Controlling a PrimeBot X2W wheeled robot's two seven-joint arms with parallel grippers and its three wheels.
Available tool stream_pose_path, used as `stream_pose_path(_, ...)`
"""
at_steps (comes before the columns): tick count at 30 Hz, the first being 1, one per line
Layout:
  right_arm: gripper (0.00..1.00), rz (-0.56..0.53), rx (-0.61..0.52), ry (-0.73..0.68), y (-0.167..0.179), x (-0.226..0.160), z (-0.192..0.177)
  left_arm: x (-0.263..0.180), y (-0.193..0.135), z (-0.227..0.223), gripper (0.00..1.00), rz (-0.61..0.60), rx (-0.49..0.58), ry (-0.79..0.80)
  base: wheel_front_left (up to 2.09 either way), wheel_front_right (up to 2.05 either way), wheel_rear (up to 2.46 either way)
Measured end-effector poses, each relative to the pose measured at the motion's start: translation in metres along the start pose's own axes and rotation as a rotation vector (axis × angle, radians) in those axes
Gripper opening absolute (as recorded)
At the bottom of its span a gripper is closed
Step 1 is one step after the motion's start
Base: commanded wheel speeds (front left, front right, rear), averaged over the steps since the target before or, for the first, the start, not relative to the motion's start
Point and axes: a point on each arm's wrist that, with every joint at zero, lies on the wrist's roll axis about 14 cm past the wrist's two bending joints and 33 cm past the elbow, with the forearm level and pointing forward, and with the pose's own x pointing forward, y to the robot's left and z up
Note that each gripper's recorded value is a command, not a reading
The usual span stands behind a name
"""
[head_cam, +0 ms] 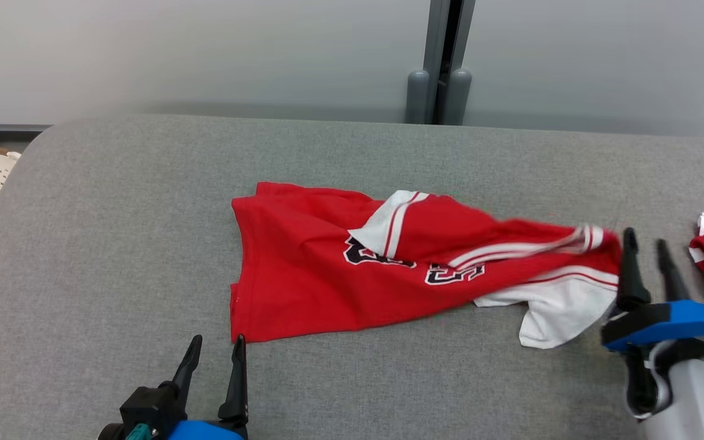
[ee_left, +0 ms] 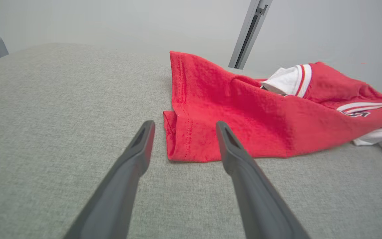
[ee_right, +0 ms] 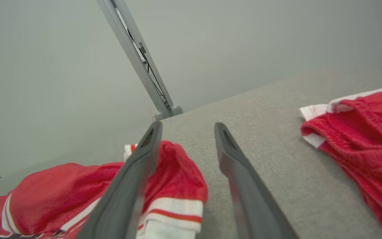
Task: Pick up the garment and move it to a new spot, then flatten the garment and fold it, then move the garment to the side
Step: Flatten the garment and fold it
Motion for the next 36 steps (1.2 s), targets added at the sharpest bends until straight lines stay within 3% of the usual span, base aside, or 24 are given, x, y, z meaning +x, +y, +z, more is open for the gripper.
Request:
stream_pose_path(5,1.0,-0.085,-0.08,0.02,-0.033,-0.005,-0.003,0.004,-0.002,-0.004,1.0,-0.008,0.007,0.016,0.0,0.0,0.0)
stream_pose_path(11,1.0,0.012,-0.156,-0.006,-0.008,-0.005,0.004,0.011,-0.006,-0.003,1.0,-0.026,0.01,0.017,0.0,0.0,0.0)
stream_pose_path(18,1.0,0.111,-0.206,0.061,0.014,-0.025,-0.025,0.022,-0.003,-0.005,1.0,-0.018,0.003,0.03,0.0,0.0,0.0)
stream_pose_path(36,1.0,0.121,-0.219,0.156,0.009,-0.033,-0.06,0.062,-0.002,-0.041,1.0,-0.05,0.007,0.176,0.0,0.0,0.0)
